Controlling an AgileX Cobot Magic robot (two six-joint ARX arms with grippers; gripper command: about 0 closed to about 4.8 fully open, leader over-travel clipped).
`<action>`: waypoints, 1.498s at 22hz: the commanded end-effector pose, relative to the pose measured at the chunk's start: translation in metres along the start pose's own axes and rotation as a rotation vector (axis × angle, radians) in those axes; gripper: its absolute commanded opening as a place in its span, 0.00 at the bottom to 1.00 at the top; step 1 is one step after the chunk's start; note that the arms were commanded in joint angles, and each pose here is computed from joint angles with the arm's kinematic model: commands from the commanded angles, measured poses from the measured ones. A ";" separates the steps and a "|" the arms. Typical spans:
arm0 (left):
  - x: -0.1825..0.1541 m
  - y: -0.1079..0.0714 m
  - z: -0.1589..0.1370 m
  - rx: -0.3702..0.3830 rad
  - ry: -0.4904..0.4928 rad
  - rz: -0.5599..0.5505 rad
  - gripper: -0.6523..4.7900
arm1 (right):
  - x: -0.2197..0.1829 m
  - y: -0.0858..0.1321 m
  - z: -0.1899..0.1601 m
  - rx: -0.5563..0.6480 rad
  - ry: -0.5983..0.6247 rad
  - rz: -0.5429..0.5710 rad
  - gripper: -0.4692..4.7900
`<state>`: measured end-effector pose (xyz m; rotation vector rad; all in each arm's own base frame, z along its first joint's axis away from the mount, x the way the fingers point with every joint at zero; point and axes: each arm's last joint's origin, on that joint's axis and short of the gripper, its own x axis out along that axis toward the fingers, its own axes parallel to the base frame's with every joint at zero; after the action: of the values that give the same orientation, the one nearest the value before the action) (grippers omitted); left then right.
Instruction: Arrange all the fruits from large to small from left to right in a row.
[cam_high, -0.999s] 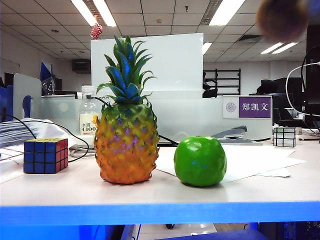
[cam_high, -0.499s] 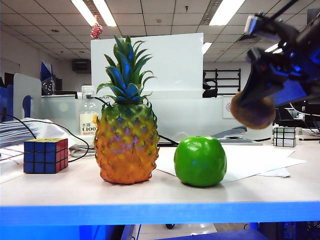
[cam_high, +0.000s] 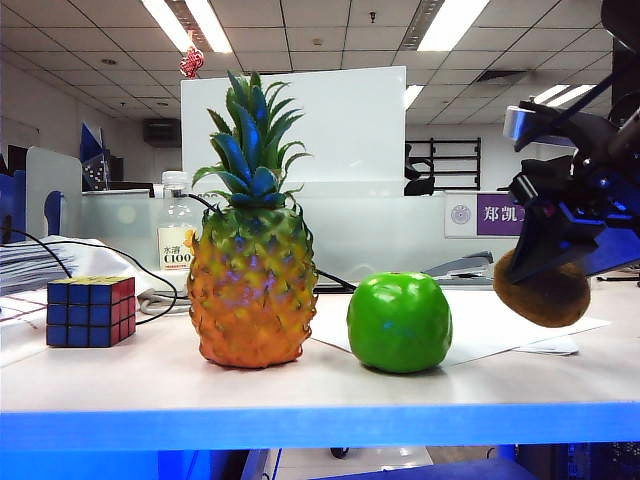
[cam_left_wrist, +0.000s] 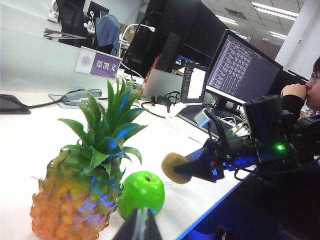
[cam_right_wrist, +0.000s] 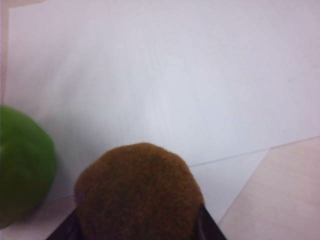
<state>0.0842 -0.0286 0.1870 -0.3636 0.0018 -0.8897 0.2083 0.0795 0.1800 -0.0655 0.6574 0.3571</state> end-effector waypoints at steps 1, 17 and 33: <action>0.000 -0.001 0.001 0.010 -0.004 -0.006 0.16 | -0.002 0.001 -0.001 0.013 -0.034 0.002 0.08; 0.000 -0.001 0.000 0.005 0.002 -0.007 0.16 | 0.001 -0.002 -0.015 0.053 0.014 -0.102 0.08; 0.000 -0.001 0.000 0.002 0.010 -0.024 0.16 | 0.002 0.002 -0.018 0.075 0.060 0.039 0.08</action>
<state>0.0839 -0.0290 0.1862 -0.3638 0.0157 -0.9071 0.1973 0.0778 0.1623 -0.0010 0.7474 0.3616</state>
